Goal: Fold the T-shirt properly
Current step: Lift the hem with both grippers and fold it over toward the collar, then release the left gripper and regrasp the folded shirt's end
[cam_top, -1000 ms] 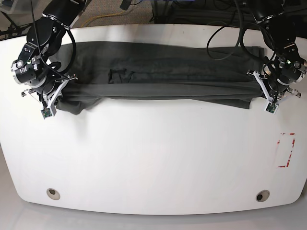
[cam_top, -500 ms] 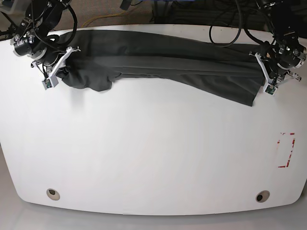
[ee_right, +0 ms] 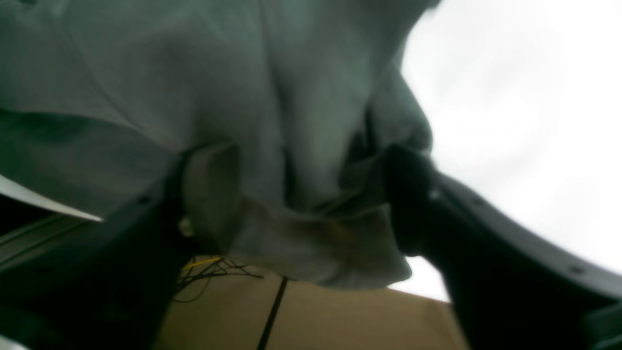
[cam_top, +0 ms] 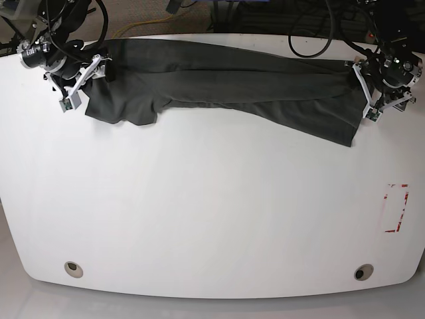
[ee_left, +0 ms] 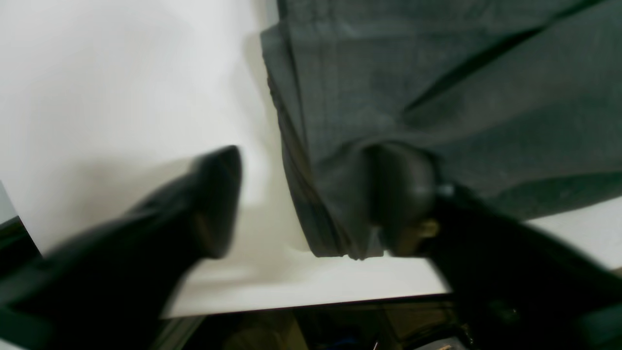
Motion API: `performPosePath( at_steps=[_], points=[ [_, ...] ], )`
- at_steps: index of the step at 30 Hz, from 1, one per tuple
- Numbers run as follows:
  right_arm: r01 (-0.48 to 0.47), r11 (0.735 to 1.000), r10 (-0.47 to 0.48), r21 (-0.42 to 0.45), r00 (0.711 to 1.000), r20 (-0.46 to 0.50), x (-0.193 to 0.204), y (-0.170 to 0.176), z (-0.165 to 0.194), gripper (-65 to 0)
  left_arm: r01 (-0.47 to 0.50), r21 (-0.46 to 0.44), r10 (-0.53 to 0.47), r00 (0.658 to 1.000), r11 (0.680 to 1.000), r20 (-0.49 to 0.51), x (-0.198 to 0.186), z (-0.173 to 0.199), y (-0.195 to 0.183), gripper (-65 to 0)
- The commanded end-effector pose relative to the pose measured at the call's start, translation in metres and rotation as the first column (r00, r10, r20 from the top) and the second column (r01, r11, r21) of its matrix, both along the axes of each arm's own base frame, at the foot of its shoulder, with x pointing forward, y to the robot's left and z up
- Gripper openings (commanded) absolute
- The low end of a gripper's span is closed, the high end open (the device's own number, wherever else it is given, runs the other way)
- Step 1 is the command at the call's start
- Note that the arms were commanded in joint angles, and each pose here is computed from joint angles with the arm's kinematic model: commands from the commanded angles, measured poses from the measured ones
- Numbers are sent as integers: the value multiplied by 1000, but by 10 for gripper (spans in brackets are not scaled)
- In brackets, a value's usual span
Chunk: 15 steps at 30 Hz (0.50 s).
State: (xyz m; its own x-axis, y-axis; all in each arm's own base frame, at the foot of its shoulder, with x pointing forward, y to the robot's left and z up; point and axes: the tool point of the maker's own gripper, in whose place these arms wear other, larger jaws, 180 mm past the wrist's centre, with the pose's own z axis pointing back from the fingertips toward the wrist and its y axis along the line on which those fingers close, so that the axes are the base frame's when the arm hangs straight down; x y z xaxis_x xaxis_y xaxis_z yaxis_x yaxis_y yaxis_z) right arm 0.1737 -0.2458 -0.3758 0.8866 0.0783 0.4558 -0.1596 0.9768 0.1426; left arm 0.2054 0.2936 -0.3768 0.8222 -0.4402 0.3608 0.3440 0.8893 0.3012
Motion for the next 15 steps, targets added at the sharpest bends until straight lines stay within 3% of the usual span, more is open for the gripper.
performPosePath(
  at_steps=[1,6,9,15],
  points=[
    [23,1000,-24,6,995,97,11,-10,23,-182,1,18,-2,999,1000,41,8,12,5,-157],
    [16,995,-34,102,983,180,19,0,37,-190,27,25,-29,992,999,121,24,35,-3,-178],
    [-11,986,-27,166,974,223,26,13,44,-190,53,-35,-46,984,998,172,34,43,-17,-179],
    [-58,976,26,211,988,153,27,46,19,-192,54,-81,-41,987,995,159,36,31,-30,-181]
  ],
)
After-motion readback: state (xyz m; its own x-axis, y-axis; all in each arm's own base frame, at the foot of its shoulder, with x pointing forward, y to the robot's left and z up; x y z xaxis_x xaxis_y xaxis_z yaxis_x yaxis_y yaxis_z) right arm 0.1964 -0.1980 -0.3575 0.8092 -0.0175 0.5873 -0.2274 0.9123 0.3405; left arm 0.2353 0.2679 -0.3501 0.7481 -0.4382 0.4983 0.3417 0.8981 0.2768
